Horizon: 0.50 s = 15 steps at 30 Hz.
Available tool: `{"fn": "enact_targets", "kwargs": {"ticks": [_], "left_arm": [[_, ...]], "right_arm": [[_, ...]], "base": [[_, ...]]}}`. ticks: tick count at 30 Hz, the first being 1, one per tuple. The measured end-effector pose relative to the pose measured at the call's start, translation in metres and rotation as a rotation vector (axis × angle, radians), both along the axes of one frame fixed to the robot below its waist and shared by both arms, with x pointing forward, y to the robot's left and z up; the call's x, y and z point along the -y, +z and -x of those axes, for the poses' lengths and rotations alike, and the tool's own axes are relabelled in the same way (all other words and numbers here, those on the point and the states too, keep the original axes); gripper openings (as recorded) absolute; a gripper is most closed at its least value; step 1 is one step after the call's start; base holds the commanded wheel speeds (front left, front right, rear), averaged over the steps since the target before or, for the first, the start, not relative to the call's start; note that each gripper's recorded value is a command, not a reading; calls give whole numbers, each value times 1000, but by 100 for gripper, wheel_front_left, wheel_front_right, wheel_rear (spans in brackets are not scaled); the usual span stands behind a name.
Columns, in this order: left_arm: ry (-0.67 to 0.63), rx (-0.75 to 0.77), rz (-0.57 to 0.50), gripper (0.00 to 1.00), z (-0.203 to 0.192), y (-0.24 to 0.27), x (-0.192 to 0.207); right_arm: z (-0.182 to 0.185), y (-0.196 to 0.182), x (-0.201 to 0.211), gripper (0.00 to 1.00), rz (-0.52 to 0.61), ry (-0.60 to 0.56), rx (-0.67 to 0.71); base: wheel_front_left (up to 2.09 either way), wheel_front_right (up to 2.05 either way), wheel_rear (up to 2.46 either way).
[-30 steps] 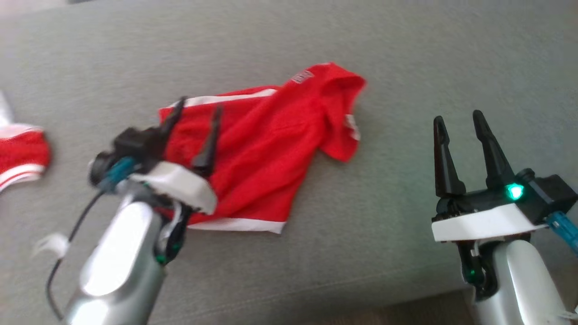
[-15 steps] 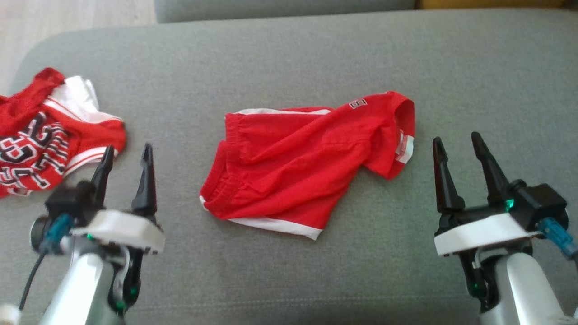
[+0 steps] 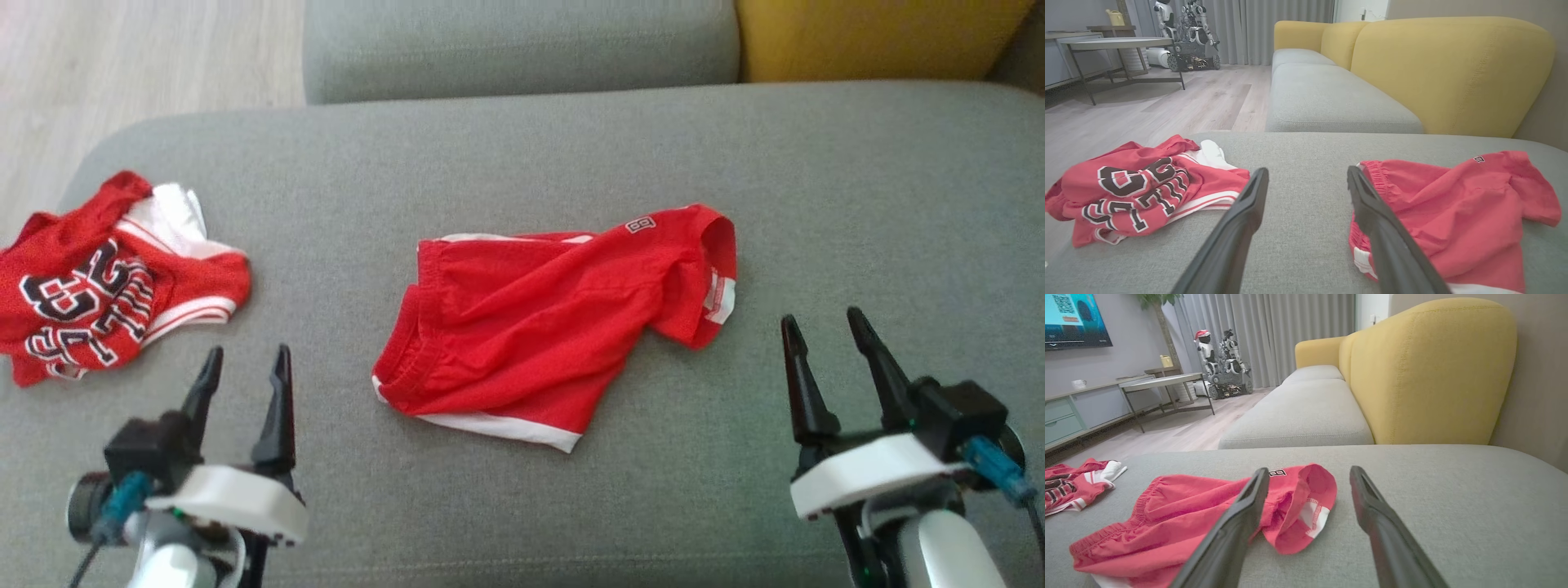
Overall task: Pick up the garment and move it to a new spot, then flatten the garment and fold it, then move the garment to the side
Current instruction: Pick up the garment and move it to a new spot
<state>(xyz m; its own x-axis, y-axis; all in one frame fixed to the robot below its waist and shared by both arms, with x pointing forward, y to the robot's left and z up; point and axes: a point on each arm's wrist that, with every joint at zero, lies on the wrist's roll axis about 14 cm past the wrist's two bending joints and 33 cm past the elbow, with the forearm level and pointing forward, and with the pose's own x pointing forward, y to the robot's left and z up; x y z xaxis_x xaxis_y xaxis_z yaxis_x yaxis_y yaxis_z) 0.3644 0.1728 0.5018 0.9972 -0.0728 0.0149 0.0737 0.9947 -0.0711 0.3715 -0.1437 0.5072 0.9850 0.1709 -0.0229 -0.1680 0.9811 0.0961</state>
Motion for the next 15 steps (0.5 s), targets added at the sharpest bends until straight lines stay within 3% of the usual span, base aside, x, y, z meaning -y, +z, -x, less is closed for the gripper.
{"fn": "enact_targets", "kwargs": {"ticks": [15], "left_arm": [[9,-27,-15,100,15,-4,1]], "right_arm": [[15,-3,8,100,2,-22,-25]], "base": [[0,0,0]]}}
